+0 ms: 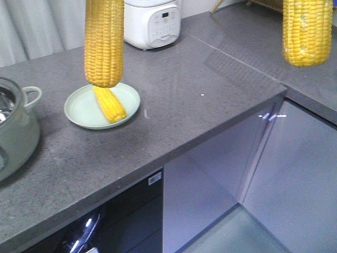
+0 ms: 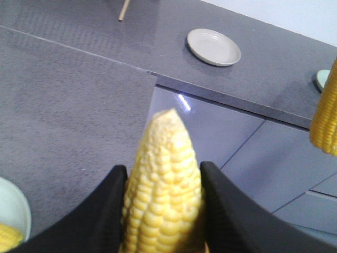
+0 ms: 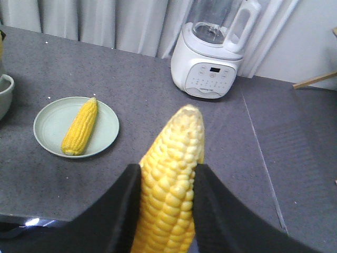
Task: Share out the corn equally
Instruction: 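Drive the base along the counter away from the pot, holding both cobs, then drive the base toward the second cream and green plates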
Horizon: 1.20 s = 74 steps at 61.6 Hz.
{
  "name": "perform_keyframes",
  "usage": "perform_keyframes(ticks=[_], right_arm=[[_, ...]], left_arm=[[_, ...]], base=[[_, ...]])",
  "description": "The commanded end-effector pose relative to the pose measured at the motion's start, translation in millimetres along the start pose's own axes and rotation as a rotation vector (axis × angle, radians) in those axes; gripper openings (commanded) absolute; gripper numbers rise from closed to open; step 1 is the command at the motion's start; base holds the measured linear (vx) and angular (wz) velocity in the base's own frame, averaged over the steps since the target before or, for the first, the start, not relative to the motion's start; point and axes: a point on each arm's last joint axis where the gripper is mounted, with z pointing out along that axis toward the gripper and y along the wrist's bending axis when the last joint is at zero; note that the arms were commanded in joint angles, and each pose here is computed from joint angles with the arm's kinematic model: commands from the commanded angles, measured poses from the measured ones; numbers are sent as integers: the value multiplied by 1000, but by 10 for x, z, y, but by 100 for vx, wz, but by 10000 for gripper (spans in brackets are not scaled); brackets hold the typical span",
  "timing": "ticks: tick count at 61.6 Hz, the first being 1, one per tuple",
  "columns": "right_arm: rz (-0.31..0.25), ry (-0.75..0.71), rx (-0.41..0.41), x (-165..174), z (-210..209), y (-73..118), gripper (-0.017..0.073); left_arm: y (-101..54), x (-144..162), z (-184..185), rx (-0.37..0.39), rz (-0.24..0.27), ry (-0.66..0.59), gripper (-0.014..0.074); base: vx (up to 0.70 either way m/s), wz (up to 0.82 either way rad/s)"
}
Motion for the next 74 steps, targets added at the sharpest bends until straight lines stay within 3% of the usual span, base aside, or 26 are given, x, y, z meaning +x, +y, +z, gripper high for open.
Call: perform_keyframes(ticks=[1,74], right_arm=[[-8,-49,6,-50,-170,48,-4],[-8,-49,6,-50,-170,48,-4]], left_arm=[[-206,-77,-230,40,17,-87,-7],[-206,-77,-230,40,17,-87,-7]], base=[[-5,-31],[-4,-25]])
